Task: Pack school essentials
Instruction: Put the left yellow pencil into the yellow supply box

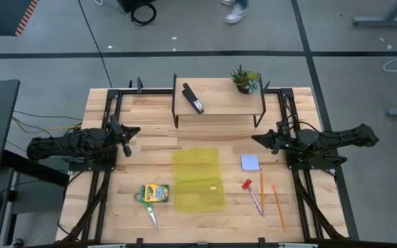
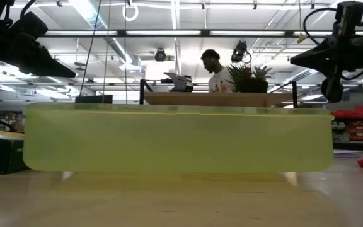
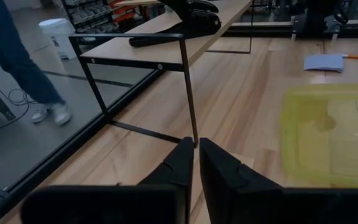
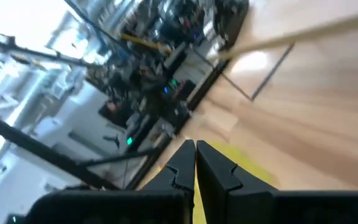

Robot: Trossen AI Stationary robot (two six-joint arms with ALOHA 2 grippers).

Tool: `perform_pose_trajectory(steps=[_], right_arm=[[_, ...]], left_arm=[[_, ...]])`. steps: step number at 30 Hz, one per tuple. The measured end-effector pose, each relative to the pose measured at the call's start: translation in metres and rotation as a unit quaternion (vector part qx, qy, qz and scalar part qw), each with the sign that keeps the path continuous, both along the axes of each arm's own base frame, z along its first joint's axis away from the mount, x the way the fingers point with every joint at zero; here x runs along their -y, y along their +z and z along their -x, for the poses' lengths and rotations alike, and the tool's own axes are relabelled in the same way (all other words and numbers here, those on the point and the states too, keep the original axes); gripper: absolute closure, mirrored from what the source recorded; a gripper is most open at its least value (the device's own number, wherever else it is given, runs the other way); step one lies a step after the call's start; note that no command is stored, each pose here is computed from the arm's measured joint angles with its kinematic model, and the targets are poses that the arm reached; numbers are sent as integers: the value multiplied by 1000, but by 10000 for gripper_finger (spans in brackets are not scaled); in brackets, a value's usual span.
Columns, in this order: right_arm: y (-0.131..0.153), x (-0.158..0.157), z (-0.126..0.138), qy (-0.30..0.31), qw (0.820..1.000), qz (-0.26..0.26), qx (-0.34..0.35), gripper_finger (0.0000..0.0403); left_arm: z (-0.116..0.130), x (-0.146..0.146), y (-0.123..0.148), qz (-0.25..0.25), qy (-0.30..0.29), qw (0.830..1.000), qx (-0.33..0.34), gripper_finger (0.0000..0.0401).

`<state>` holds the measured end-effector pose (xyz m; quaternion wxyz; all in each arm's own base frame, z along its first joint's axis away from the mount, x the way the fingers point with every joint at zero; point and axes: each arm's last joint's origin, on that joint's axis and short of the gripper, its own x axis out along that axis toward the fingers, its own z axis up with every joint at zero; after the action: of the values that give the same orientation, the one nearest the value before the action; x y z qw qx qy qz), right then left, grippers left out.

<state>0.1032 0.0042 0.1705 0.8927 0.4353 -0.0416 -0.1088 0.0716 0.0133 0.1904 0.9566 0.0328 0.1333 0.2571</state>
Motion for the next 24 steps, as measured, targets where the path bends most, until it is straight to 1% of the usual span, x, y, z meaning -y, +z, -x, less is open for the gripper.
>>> perform_pose_trajectory(steps=[4,7,10,13,18,24], right_arm=[[9,-3,-5,31,999,3,-40,382],[23,-4,-11,50,994,26,-99,382],[35,-6,-17,67,981,58,-174,382],[45,-8,-25,95,966,79,-226,381],[56,-14,-41,154,945,100,-271,366],[61,-18,-61,188,928,117,-300,323]], left_arm=[[0,0,0,0,0,1000,0,373],[0,0,0,0,0,1000,0,370],[0,0,0,0,0,1000,0,365],[0,0,0,0,0,1000,0,362],[0,0,0,0,0,1000,0,361],[0,0,0,0,0,1000,0,370]])
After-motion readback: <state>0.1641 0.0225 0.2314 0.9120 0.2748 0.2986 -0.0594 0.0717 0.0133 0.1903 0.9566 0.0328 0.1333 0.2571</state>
